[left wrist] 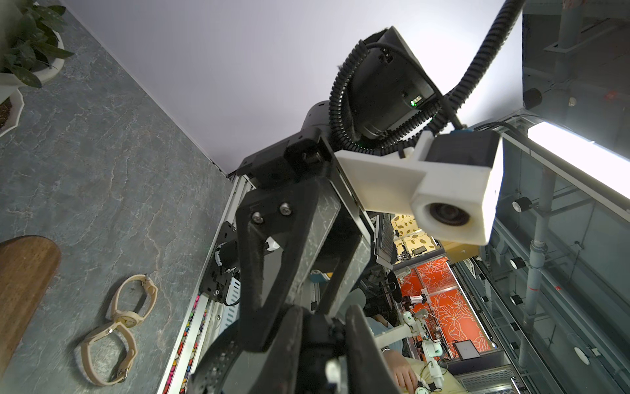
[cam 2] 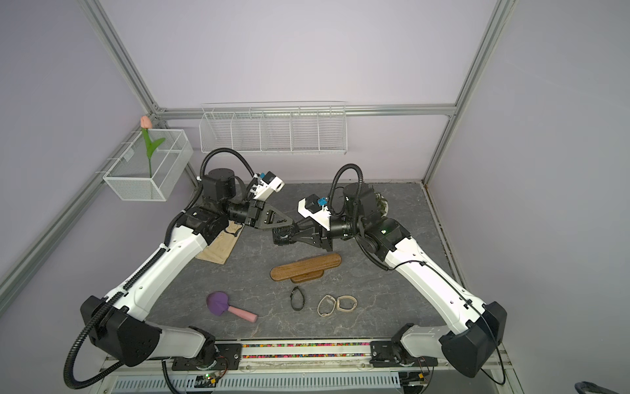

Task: Place watch on stand
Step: Pick up the watch at the center of the board, then move the stand to the center of the board, then place the watch on the stand.

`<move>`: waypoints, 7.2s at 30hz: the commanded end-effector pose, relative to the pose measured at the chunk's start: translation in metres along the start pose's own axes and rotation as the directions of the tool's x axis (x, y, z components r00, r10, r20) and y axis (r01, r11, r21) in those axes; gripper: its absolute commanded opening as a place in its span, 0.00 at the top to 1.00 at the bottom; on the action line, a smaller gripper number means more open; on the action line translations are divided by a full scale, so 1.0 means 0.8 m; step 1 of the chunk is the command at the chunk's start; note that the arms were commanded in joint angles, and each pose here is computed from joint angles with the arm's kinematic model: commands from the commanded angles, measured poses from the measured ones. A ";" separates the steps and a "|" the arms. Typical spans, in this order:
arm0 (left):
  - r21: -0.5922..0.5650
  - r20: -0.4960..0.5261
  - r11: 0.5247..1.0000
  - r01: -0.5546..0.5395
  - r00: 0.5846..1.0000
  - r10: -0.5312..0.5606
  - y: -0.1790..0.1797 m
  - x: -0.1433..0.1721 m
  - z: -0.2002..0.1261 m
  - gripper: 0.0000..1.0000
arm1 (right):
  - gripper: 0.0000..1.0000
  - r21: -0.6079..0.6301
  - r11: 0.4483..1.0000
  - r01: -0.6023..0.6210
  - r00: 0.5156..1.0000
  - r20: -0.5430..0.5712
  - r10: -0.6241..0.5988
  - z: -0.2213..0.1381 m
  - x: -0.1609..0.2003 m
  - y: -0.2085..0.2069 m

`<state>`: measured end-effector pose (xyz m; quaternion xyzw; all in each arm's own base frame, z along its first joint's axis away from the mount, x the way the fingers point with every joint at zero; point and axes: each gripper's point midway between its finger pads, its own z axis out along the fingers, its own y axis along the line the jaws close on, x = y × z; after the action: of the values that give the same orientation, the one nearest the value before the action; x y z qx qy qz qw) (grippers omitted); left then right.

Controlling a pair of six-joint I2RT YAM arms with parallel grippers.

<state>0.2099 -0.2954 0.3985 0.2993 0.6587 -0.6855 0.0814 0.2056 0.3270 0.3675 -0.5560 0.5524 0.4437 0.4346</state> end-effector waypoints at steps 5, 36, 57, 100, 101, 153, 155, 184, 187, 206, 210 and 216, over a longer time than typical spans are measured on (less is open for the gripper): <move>-0.049 0.076 0.997 -0.062 0.995 0.066 -0.002 -0.032 -0.002 0.38 | 0.83 -0.026 0.999 -0.045 0.999 0.026 0.045 0.008 0.000 0.019; -0.166 0.495 0.957 0.238 0.860 -0.128 0.032 -0.041 -0.066 0.00 | 0.93 0.901 0.412 0.135 0.948 0.003 -0.317 -0.022 -0.026 -0.093; -0.062 0.566 0.959 0.277 0.801 -0.195 0.034 -0.060 -0.072 0.45 | 0.93 0.930 0.299 0.212 0.898 -0.065 -0.435 0.032 -0.026 -0.071; -0.350 0.515 0.820 0.452 0.825 -0.234 0.119 0.062 -0.143 1.00 | 0.25 0.789 0.513 -0.338 0.918 0.157 0.364 -0.083 0.116 -0.068; -0.359 0.507 0.811 0.462 0.826 -0.246 0.124 0.071 -0.143 1.00 | 0.28 0.792 0.507 -0.339 0.905 0.128 0.405 -0.083 0.129 -0.071; -0.536 0.521 0.680 0.500 0.830 -0.199 0.243 0.169 -0.158 1.00 | 0.93 0.642 0.528 -0.556 0.579 -0.157 0.800 0.087 0.354 -0.022; -0.538 0.519 0.683 0.494 0.832 -0.193 0.242 0.165 -0.159 1.00 | 0.93 0.647 0.524 -0.554 0.580 -0.152 0.800 0.090 0.355 -0.030; -0.542 0.468 0.677 0.498 0.848 -0.249 0.248 0.175 -0.146 1.00 | 0.93 0.666 0.546 -0.509 0.614 -0.164 0.772 0.027 0.313 -0.015; -0.539 0.445 0.684 0.491 0.856 -0.263 0.254 0.182 -0.131 1.00 | 0.93 0.734 0.513 -0.445 0.639 -0.142 0.756 -0.005 0.308 -0.030; -0.533 0.401 0.708 0.463 0.875 -0.271 0.283 0.177 -0.109 1.00 | 0.93 0.891 0.265 -0.368 0.645 0.039 0.764 -0.097 0.327 -0.167; -0.534 0.400 0.711 0.458 0.878 -0.265 0.286 0.174 -0.108 1.00 | 0.93 0.906 0.259 -0.336 0.646 0.022 0.763 -0.096 0.336 -0.182; -0.517 0.391 0.728 0.450 0.881 -0.267 0.293 0.164 -0.105 1.00 | 0.93 0.906 0.260 -0.334 0.639 0.015 0.769 -0.087 0.344 -0.192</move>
<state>0.2404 -0.2000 0.1257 0.0028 0.8755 -0.4683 0.1189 0.3467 0.1956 0.1069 -0.1065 0.9419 0.1045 0.3008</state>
